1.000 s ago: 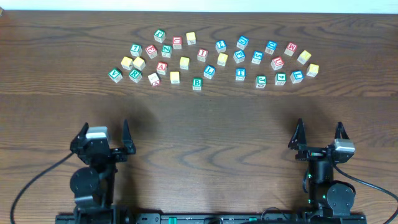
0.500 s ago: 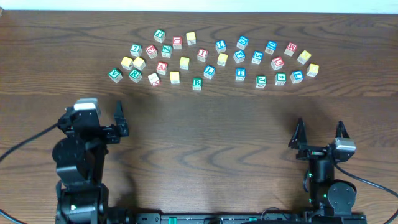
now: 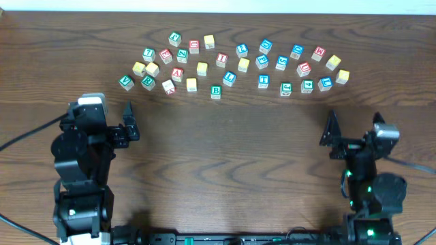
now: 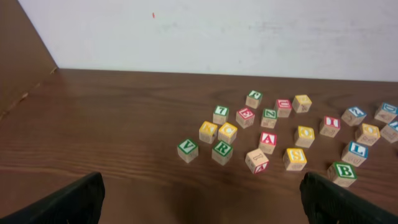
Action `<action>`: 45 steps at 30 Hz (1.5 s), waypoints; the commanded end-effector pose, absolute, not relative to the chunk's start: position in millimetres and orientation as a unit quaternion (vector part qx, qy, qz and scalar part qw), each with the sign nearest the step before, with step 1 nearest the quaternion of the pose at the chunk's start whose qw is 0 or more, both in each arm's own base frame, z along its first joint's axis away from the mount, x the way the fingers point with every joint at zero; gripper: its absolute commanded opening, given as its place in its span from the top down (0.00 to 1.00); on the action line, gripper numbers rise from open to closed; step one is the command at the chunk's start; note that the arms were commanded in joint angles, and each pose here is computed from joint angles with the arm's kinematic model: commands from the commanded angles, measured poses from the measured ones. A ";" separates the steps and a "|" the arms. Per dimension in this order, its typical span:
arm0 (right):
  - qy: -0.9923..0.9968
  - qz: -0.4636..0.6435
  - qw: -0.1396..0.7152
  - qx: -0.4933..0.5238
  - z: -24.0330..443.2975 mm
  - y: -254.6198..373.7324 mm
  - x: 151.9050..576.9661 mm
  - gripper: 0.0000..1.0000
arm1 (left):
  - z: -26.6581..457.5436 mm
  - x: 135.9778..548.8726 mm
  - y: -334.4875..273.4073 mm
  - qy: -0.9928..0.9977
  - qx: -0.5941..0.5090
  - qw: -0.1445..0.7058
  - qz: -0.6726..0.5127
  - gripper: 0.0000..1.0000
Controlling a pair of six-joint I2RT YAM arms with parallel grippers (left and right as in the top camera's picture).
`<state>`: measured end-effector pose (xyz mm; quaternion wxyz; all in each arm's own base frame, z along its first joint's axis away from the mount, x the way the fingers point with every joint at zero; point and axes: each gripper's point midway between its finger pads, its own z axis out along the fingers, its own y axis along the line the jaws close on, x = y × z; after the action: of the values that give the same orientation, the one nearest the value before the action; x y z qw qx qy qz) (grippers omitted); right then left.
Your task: Spell out ROBOT
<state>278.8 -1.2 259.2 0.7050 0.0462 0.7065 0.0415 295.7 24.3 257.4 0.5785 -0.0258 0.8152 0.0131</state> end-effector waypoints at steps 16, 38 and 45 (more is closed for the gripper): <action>0.846 0.110 0.522 0.001 291.1 29.9 345.7 0.01 | 285.8 331.4 21.2 0.891 -0.028 0.453 -0.016 0.01; 0.930 0.140 0.341 -0.015 235.7 43.6 400.8 0.01 | 257.5 370.6 8.5 0.948 -0.023 0.309 -0.076 0.01; 0.930 0.145 0.338 -0.018 235.4 46.6 399.6 0.02 | 254.5 369.2 8.2 0.950 -0.025 0.302 -0.077 0.01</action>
<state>396.4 46.7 225.6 0.3268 -0.0097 0.9342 0.1429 367.2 11.2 247.0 0.2956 -0.0241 0.9525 -0.0692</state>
